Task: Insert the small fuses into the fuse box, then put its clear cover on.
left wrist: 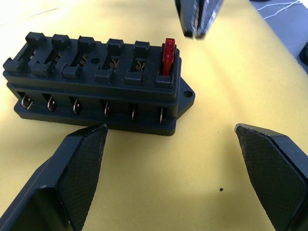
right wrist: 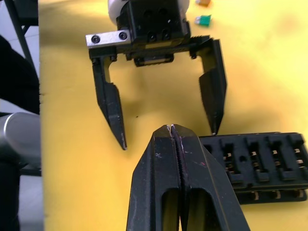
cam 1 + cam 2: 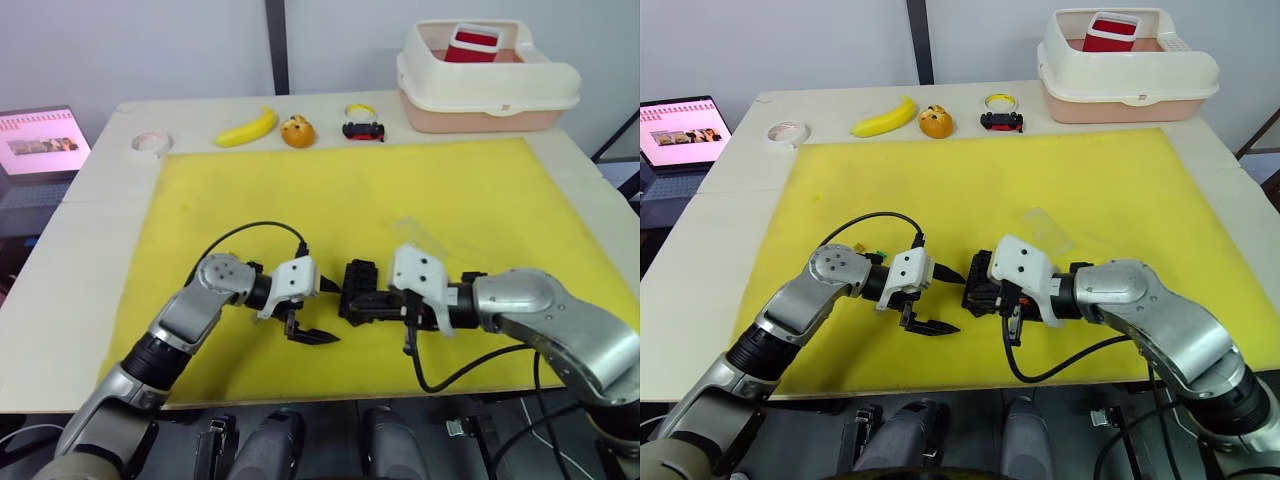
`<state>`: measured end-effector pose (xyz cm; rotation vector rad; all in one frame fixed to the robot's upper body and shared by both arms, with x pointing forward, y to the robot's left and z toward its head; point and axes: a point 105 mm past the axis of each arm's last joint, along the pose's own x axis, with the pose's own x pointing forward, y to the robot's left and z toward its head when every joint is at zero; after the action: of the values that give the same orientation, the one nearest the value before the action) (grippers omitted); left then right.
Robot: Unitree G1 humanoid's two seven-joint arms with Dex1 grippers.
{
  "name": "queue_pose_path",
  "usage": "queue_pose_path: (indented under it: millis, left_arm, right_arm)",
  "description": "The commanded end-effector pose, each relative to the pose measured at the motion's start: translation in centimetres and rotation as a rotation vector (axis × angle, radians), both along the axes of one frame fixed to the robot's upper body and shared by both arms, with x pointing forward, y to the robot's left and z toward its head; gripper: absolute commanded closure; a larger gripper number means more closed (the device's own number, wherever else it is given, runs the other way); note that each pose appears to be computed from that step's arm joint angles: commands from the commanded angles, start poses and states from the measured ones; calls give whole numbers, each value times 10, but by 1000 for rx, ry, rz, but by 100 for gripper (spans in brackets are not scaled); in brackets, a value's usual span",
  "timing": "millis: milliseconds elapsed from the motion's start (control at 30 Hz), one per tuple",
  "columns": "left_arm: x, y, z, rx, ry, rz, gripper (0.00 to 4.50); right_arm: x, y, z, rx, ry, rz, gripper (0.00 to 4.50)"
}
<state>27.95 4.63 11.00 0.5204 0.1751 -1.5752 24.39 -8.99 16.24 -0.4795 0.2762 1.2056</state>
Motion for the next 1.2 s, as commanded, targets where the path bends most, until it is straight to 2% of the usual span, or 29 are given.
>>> queue_pose_path:
  millis: [33,367,667,800,933,1100,1200]
  left_arm:
    - [0,-3,6,-7,-31,-15,0]
    - [1,-4,5,-7,-33,-14,0]
    - [0,-6,7,-13,-36,-14,0]
    - [0,-6,8,-14,-38,-11,0]
    - [0,-6,9,-15,-39,-10,0]
    - [1,-2,13,-16,-35,-3,0]
    - [4,4,25,-45,-10,21,0]
  right_arm:
    - [3,0,9,33,-58,0,447]
    - [4,-6,-5,7,-22,-14,447]
    - [9,-15,-42,-70,29,-56,447]
    - [10,-17,-44,-81,24,-58,447]
    - [11,-16,-36,-83,5,-49,447]
    - [10,-10,6,-12,-64,-22,447]
    - [7,-11,24,-4,-94,-13,447]
